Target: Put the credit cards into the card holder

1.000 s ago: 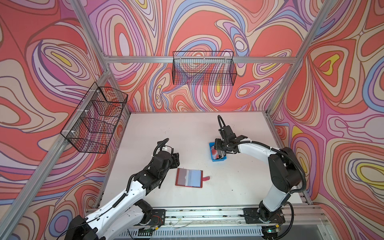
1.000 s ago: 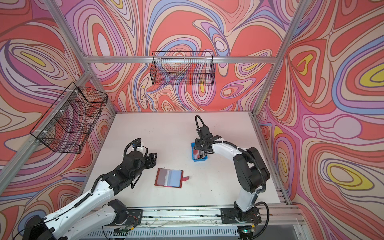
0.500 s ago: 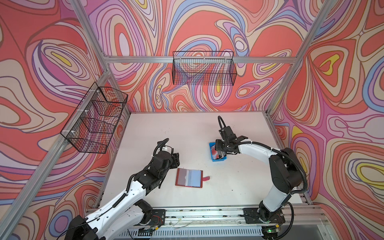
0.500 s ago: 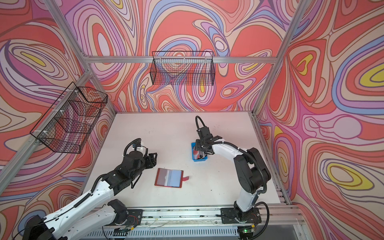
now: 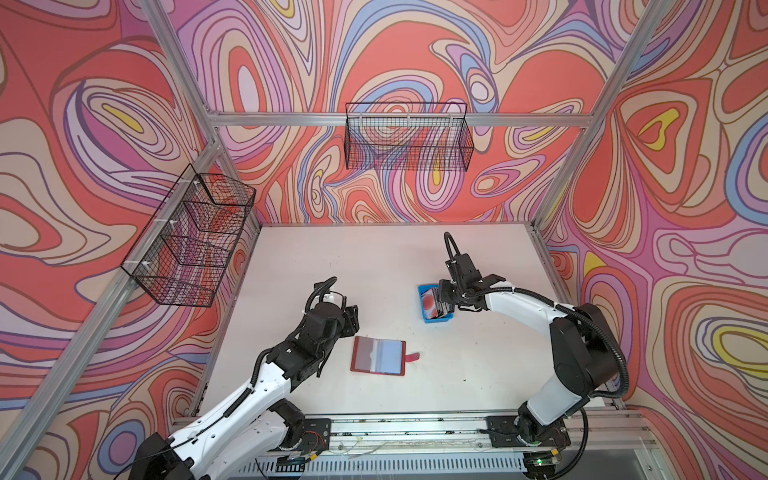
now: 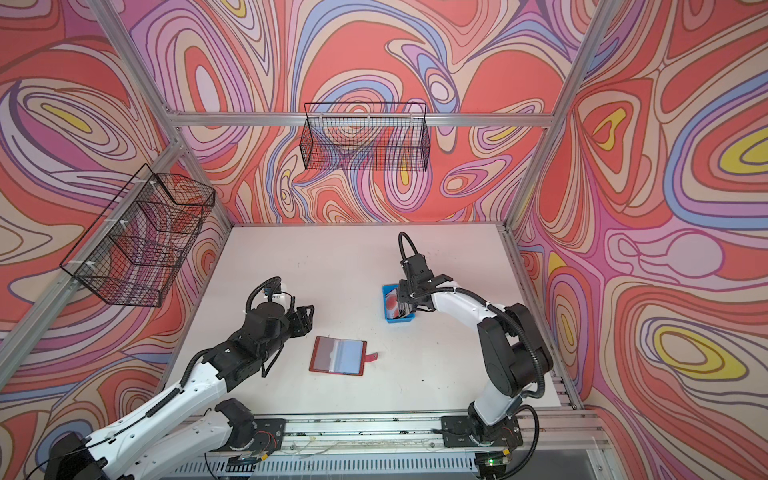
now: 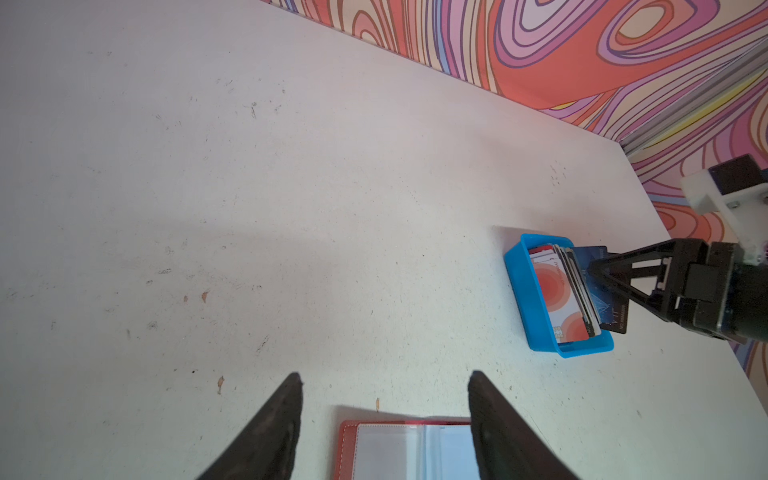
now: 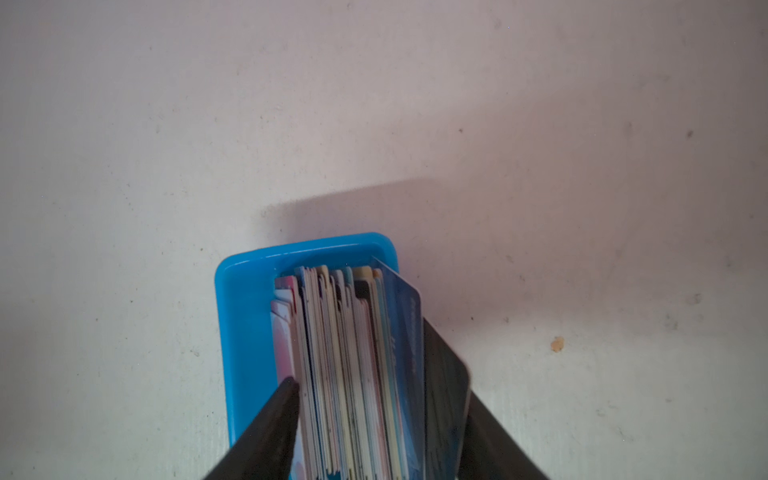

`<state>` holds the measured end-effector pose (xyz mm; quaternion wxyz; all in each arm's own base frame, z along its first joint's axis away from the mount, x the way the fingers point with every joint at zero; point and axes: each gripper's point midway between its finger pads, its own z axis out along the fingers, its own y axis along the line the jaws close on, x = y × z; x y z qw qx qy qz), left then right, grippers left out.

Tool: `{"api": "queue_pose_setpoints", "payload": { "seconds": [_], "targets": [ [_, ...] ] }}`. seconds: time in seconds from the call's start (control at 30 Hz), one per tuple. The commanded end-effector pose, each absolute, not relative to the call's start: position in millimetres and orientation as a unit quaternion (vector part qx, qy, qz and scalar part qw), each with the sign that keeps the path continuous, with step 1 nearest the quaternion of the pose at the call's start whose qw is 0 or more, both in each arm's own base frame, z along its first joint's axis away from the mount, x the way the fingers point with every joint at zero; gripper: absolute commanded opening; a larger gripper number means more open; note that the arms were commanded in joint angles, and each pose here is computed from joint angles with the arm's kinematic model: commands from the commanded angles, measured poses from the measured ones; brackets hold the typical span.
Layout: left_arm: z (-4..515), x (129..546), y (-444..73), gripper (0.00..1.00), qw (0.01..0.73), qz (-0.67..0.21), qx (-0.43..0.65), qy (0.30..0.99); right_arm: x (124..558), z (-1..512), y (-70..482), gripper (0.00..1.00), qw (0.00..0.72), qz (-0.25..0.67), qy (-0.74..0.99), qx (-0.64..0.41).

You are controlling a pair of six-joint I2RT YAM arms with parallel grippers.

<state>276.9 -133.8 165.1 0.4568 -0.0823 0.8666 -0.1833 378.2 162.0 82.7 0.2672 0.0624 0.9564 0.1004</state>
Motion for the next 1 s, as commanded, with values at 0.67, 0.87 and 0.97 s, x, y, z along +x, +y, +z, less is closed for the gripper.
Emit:
{"api": "queue_pose_setpoints", "payload": {
  "seconds": [0.67,0.87,0.97],
  "targets": [
    [177.8,277.8,-136.2,0.65,0.465,-0.194,-0.083,0.86,374.9,94.3,155.0,0.18,0.288,0.123,0.948,0.062],
    [177.8,277.9,-136.1,0.65,0.465,-0.193,-0.083,0.86,375.5,90.0,153.1,0.02,0.281,0.119,0.95,0.062],
    [177.8,277.7,-136.4,0.65,0.465,-0.194,-0.083,0.86,376.2,89.0,153.2,0.0,0.28,0.117,0.951,0.06]
  ]
}}
